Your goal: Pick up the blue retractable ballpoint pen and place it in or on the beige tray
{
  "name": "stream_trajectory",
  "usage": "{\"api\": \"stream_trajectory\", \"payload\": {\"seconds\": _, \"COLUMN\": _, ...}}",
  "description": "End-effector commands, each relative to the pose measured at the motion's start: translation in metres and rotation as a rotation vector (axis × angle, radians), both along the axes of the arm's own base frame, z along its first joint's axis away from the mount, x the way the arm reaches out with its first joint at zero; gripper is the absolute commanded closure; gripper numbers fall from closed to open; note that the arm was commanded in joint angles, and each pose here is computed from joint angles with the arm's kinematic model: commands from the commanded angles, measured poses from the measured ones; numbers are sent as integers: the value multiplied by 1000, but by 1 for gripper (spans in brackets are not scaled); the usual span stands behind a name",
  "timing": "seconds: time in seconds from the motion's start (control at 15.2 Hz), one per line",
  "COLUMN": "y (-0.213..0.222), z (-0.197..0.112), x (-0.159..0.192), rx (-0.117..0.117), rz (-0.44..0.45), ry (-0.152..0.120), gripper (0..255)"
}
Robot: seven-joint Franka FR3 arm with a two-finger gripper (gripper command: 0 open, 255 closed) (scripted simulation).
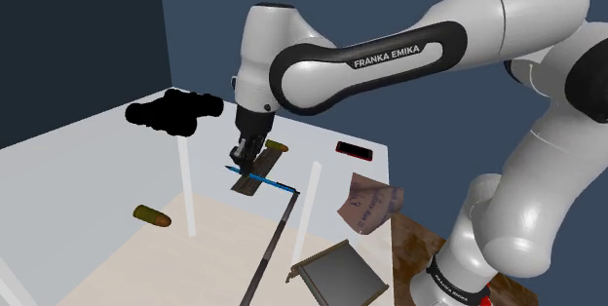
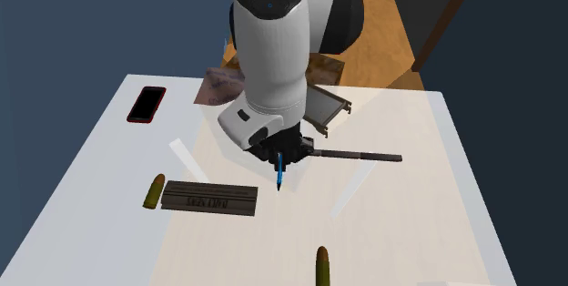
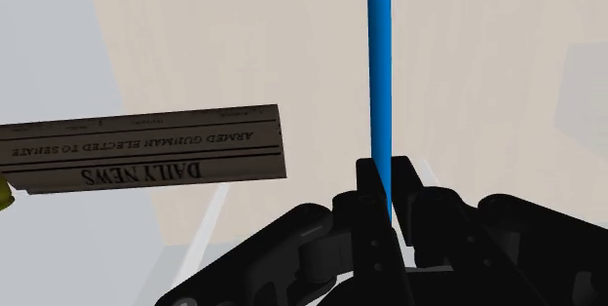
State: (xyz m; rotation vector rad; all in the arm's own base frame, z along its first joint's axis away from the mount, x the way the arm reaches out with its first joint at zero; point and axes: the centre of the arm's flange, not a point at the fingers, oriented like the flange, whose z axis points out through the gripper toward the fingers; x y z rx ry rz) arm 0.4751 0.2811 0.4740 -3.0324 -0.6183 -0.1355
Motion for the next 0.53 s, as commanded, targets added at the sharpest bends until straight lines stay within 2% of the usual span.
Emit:
{"api": "stream_trajectory", "payload": {"seconds": 0.0, "y": -1, "z": -1, "x": -29, "rx": 0, "rz": -1, "ry": 0, "gripper": 255}}
{"api": "stream_trajectory", "payload": {"seconds": 0.46, "y": 1, "z": 5, "x": -121, "rx": 0, "rz": -1, "ry": 0, "gripper": 255}}
